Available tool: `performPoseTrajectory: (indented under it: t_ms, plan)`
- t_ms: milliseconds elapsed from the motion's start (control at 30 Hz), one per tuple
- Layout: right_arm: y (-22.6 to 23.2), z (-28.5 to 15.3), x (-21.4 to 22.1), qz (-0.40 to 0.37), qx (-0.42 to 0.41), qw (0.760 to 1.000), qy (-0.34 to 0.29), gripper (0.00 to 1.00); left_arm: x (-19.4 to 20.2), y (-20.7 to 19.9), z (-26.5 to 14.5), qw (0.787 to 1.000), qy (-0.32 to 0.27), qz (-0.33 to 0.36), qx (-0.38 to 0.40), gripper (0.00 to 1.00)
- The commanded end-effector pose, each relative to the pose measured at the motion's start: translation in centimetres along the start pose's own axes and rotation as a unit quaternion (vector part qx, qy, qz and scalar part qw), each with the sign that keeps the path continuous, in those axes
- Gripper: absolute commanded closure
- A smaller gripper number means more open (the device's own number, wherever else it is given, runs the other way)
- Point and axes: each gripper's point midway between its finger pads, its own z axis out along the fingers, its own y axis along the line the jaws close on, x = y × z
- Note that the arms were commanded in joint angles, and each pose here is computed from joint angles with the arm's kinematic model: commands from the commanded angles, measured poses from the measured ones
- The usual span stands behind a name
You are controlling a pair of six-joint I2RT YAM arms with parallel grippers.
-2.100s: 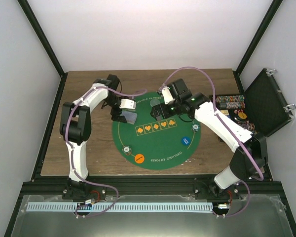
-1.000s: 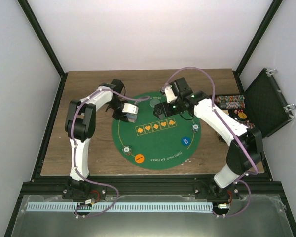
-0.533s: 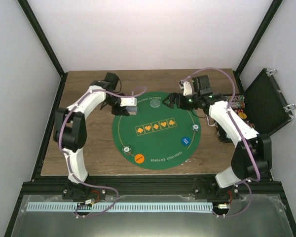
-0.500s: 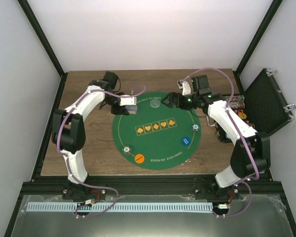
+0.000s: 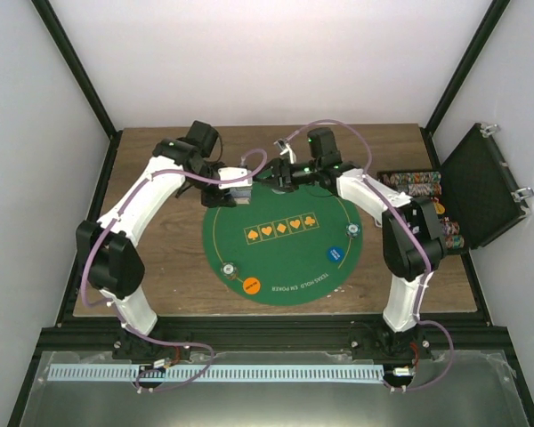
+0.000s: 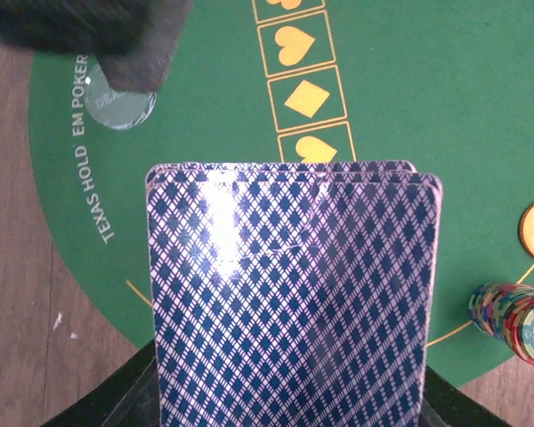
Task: Distribute texas hold em gaming equipment
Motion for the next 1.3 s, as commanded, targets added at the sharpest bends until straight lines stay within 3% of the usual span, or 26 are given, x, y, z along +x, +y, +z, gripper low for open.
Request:
performPoseTrajectory:
  t_ms: [0, 333, 700, 800, 933, 1067, 1133, 1267]
  plan:
    - [3.5, 1.7, -0.5, -0.041, -0.068, 0.997, 0.021, 0.14, -0.3, 0.8, -1.0, 0.999, 0.012, -0.027, -0.017, 0.52]
    - [2.6, 3.8, 0.5, -0.014, -0.081, 0.996, 0.045, 0.23, -0.9, 0.9, -1.2, 0.999, 0.004, -0.026, -0.022, 0.52]
    - [3.1, 5.8, 1.4, 0.002, -0.108, 0.991, 0.074, 0.41, -0.6, 1.3, -0.6, 0.999, 0.013, -0.018, -0.033, 0.52]
    - [3.2, 6.1, 1.8, 0.006, -0.111, 0.99, 0.082, 0.51, -0.3, 1.8, -0.3, 0.999, 0.02, -0.018, -0.045, 0.52]
    - [3.7, 6.0, 2.2, 0.001, -0.123, 0.988, 0.09, 0.75, -0.1, 1.7, 0.2, 0.999, 0.024, -0.02, -0.041, 0.52]
    - [4.6, 5.6, 2.2, -0.013, -0.133, 0.987, 0.092, 0.98, 0.5, 1.1, 1.0, 0.999, 0.031, -0.023, -0.027, 0.33]
    - [4.9, 5.4, 2.2, -0.02, -0.133, 0.987, 0.091, 0.99, 0.9, 0.8, 1.5, 0.999, 0.037, -0.026, -0.018, 0.24]
    - [5.2, 5.2, 2.2, -0.028, -0.133, 0.987, 0.089, 0.99, 1.0, 0.6, 1.9, 0.999, 0.04, -0.031, -0.007, 0.18]
